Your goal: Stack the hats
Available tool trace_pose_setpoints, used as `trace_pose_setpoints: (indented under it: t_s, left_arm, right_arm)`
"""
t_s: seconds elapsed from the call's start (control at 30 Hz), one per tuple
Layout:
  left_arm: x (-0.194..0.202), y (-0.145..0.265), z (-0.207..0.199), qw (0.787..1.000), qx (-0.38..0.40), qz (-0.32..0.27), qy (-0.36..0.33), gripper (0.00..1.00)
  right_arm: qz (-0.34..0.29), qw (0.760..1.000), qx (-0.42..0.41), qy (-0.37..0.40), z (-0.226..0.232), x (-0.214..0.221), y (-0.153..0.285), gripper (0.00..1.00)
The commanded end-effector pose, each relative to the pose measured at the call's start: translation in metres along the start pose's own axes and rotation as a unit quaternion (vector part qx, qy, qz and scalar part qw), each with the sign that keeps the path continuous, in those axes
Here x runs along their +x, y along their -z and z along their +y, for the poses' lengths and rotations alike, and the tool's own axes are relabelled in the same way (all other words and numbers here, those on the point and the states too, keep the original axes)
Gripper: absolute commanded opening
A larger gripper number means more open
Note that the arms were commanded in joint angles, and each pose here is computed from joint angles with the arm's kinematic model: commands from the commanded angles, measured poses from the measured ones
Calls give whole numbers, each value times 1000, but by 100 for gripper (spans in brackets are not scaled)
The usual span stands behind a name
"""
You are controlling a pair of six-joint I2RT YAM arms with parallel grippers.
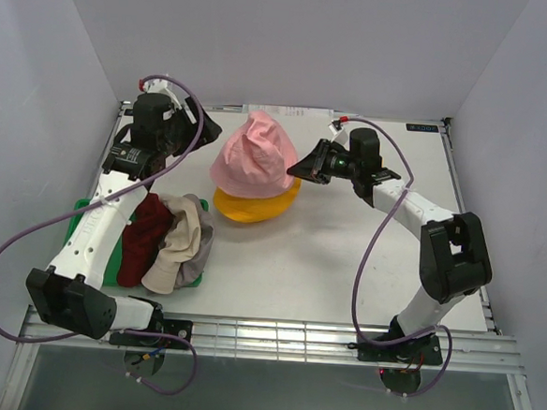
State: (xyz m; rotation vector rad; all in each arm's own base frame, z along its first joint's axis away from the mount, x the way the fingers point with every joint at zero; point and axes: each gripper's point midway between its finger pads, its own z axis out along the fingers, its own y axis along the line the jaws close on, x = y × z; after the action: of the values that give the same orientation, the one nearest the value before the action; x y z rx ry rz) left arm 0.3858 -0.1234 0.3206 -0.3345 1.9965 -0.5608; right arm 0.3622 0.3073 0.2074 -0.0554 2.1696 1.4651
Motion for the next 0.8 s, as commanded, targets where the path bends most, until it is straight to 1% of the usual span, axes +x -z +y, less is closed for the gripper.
trace_pose_setpoints:
  t_s: [0.0,0.03,0.07,0.13,0.17,0.27,0.4,0.5,0.57,0.77]
  left_arm:
    - [0,7,15,999,-16,8,42,81]
    - [0,6,20,999,-16,11,50,81]
    - [8,4,21,998,-7,27,58,81]
    - [8,2,22,997,5,30,76,82]
    - [15,-1,23,996,13,42,82,82]
    - [19,-5,23,993,26,55,103,82]
    - [39,-15,18,984,69,86,138,82]
    - [42,-19,12,977,96,93,164,82]
    - [50,-23,12,972,101,111,181,82]
    - [59,-24,11,965,113,120,203,83]
  right_arm:
    - [2,1000,-8,18,-5,-6,1,8]
    - [3,1000,-8,17,-7,-6,2,8]
    - [3,1000,-8,18,-9,-8,2,8]
    - [5,1000,-10,19,-11,-9,2,8]
    - [4,1000,-12,22,-9,-11,2,8]
    - [5,999,-18,29,-4,-15,2,8]
    - [9,999,-24,35,0,-18,1,8]
    - [11,999,-25,37,1,-18,1,8]
    - [12,999,-25,37,2,-18,2,8]
    - [13,999,-27,39,4,-18,3,8]
